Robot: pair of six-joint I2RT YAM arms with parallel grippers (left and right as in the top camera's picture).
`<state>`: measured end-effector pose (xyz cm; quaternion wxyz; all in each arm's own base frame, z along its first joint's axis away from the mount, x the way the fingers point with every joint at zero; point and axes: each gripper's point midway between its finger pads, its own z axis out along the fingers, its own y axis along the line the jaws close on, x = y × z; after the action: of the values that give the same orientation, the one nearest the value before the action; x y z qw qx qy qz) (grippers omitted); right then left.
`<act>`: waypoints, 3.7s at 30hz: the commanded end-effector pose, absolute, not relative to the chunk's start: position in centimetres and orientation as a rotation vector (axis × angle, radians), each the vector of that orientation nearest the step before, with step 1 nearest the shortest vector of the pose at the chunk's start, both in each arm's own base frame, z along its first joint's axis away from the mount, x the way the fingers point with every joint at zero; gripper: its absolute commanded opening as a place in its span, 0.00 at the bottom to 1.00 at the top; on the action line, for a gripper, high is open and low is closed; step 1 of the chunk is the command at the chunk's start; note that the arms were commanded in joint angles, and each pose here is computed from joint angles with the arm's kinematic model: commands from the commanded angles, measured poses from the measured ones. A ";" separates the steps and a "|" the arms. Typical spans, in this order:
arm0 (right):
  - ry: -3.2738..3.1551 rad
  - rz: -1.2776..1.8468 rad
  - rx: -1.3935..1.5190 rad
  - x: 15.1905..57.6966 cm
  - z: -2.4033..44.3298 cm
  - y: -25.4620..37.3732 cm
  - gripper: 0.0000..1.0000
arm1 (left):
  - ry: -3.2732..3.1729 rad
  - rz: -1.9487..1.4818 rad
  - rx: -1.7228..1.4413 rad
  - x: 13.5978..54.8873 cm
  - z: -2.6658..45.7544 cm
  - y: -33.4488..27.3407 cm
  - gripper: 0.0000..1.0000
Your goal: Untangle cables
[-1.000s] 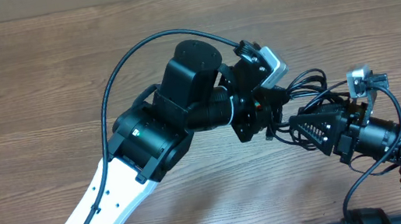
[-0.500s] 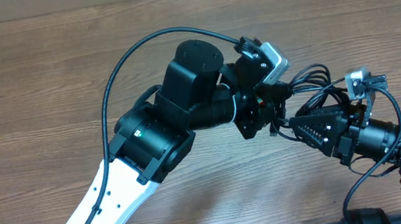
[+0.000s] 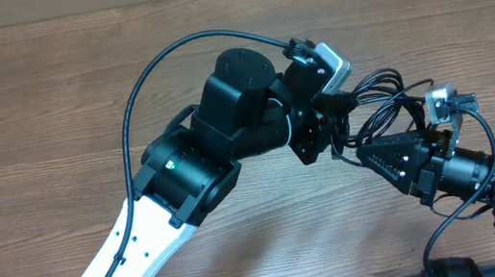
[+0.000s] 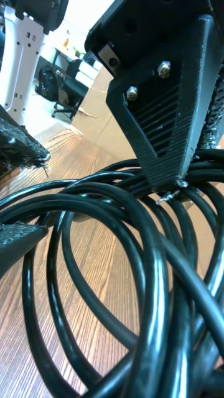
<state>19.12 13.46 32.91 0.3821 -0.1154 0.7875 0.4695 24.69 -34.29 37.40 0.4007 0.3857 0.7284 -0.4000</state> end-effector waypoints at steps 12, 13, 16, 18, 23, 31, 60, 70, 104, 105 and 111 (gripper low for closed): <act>1.954 1.184 -0.340 19.6 33.9 13.5 0.37 | 1.827 -1.164 1.086 22.4 36.6 -37.3 0.04; 1.957 1.186 -0.337 19.7 33.9 13.5 0.36 | 1.827 -1.163 1.086 22.4 36.6 -37.3 0.04; 1.969 1.193 -0.329 20.0 33.6 13.5 0.29 | 1.826 -1.164 1.086 22.4 36.6 -37.3 0.04; 1.977 1.199 -0.323 20.2 33.5 13.5 0.20 | 1.824 -1.174 1.094 22.2 36.6 -37.4 0.04; 1.964 1.243 -0.351 19.7 33.8 13.9 0.04 | 1.957 -1.015 0.916 25.2 35.2 -36.0 0.04; 1.874 1.351 -0.477 18.2 35.5 14.9 0.04 | 2.245 -0.789 0.383 30.3 31.9 -30.7 0.04; 1.775 1.301 -0.490 19.5 38.0 14.7 0.04 | 2.531 -0.653 -0.817 29.3 25.7 -22.7 0.04; 1.879 1.202 -0.118 23.2 36.9 12.4 0.04 | 2.578 -0.507 -0.484 30.1 25.6 -20.3 0.04; 2.184 0.894 0.142 23.2 29.0 8.7 0.73 | 2.099 -0.664 0.858 27.1 34.0 -25.8 0.04; 2.181 0.880 0.114 23.2 29.0 8.7 0.73 | 2.073 -0.673 0.909 26.8 34.1 -26.1 0.04; 2.139 0.760 -0.172 22.9 29.0 9.0 0.74 | 1.963 -0.758 1.092 25.0 34.6 -27.4 0.04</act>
<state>23.17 8.90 28.57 0.3885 0.0082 0.8590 0.3332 26.55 -26.51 31.97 0.3514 0.3697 0.8191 -0.2625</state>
